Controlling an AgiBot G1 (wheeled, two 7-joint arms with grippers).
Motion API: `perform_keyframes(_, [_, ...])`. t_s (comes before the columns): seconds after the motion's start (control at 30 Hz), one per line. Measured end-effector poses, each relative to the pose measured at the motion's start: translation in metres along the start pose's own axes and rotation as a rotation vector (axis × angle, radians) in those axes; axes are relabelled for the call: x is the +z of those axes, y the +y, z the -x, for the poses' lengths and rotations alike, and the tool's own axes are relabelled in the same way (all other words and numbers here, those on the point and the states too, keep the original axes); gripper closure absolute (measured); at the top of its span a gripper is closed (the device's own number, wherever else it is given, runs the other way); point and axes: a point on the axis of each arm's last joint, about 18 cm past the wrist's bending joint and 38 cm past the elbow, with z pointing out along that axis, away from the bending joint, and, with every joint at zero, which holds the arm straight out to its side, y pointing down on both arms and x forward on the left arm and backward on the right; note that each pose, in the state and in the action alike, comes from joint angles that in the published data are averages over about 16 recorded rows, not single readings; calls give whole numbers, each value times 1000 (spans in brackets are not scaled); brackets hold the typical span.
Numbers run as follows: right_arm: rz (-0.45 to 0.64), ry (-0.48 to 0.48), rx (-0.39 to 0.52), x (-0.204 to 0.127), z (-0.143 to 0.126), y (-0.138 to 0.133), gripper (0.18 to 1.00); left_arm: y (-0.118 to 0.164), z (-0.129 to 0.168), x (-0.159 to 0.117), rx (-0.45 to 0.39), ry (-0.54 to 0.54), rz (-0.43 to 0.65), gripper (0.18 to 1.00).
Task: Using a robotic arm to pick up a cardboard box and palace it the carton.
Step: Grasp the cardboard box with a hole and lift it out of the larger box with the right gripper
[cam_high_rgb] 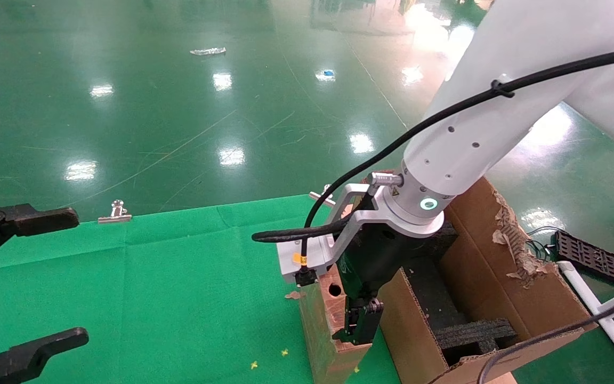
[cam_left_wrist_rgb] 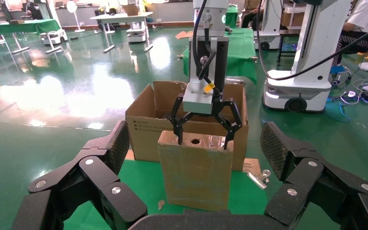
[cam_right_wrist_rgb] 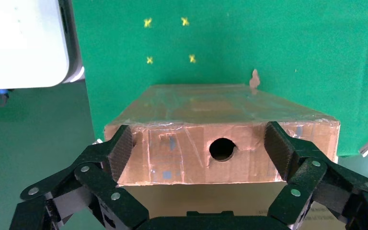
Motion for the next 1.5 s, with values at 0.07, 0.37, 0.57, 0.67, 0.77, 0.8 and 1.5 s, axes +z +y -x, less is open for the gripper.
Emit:
perform_keyframes(0.07, [10,8,15,-2,-1,1,179,0,0,0,0,0,0,184])
perform_keyframes(0.37, [57,82,279,-18,-15,12,179,0,0,0,0,0,0,184])
perform_keyframes(0.57, [52,82,602,-22,-24,25,179,0,0,0,0,0,0,184])
perform_keyframes(0.67, [43,49,771,-18,-28,31,179,0,0,0,0,0,0,184])
perform_keyframes(0.77, [23,-5,912,-13,-30,35,179,0,0,0,0,0,0,184])
perform_keyframes(0.8, [14,-23,949,-11,-31,36,179,0,0,0,0,0,0,184])
perform_keyframes(1.5, [27,-135,1131,24,-44,44,181,0,0,0,0,0,0,184])
